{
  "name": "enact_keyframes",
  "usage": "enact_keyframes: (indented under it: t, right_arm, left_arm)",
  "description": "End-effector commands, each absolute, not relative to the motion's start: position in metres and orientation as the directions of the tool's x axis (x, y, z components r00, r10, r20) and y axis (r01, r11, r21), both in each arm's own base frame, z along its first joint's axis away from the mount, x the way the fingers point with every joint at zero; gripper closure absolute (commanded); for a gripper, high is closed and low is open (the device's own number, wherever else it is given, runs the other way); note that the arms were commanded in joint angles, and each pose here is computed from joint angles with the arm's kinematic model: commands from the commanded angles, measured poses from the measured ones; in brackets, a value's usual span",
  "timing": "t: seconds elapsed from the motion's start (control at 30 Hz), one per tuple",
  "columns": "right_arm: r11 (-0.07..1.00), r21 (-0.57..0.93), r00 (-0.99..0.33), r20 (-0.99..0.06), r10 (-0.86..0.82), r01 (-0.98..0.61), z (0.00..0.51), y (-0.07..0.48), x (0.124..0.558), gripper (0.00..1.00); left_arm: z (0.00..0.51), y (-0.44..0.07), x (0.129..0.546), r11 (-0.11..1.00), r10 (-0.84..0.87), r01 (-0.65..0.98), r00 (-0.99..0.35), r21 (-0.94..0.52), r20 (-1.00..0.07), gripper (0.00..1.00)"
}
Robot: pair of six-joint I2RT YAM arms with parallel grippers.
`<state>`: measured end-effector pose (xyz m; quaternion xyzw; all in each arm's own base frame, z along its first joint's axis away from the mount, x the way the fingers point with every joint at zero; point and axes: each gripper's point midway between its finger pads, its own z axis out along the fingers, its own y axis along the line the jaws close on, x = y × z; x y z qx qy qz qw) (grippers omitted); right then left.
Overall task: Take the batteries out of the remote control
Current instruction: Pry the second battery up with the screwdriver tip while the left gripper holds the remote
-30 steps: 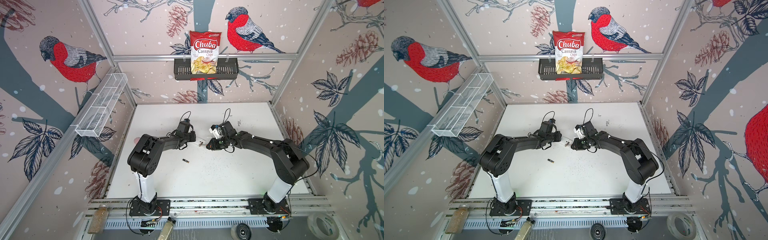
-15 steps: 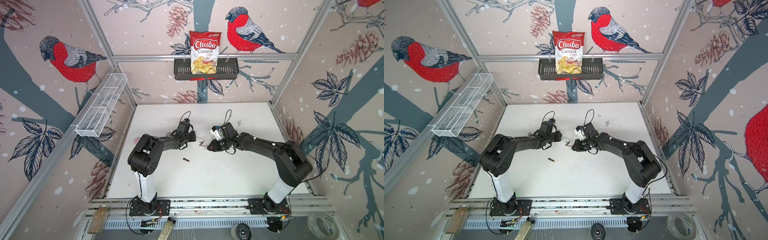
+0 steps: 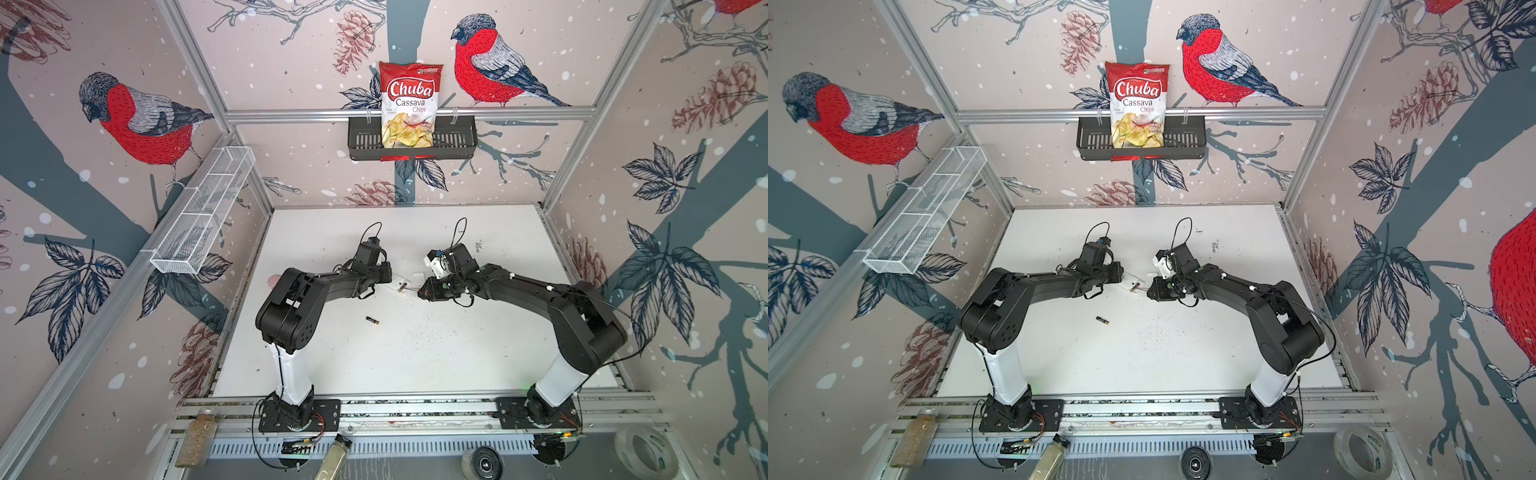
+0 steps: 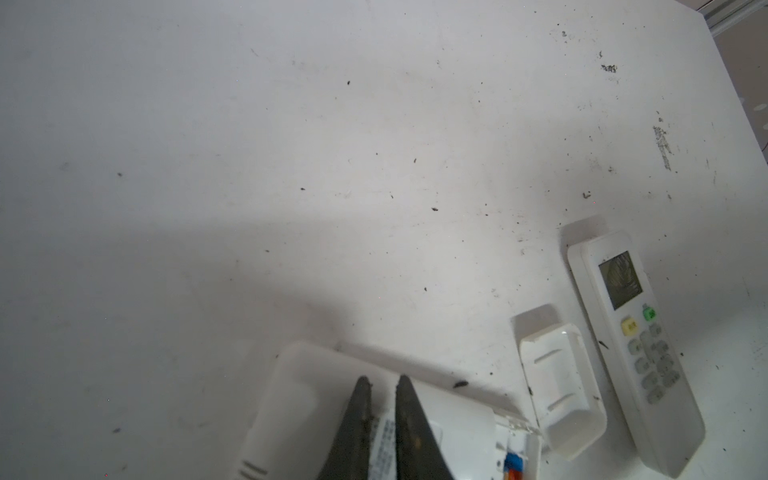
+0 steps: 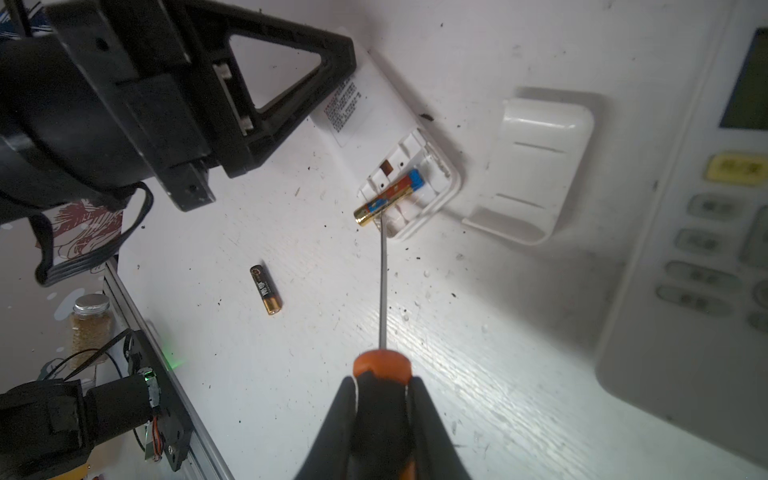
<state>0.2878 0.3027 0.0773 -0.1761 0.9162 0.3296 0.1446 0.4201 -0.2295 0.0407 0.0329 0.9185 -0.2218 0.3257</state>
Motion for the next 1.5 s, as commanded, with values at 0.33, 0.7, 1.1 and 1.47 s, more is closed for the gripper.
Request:
enact_keyframes:
  t: [0.33,0.7,1.1,1.47]
  right_arm:
    - [0.732,0.554,-0.903,-0.378,-0.204,-0.397,0.063,0.303,0.302,0.94]
    - [0.713,0.581,-0.899,-0.405,-0.166,-0.393,0.068,0.308,0.312,0.94]
    - [0.695,0.576,-0.875,-0.455,-0.164,-0.43,0.088,0.318,0.313,0.94]
    - [0.729,0.551,-0.879,-0.454,-0.146,-0.406,0.084,0.311,0.326,0.94]
  left_arm:
    - [0.02,-0.221,0.404,0.919,-0.054,0.171,-0.839,-0.357,-0.541,0.85]
    - [0.018,-0.221,0.403,0.918,-0.053,0.171,-0.841,-0.357,-0.538,0.85]
    - [0.017,-0.22,0.401,0.917,-0.057,0.168,-0.842,-0.361,-0.536,0.86]
    - [0.019,-0.218,0.401,0.92,-0.056,0.166,-0.84,-0.354,-0.54,0.86]
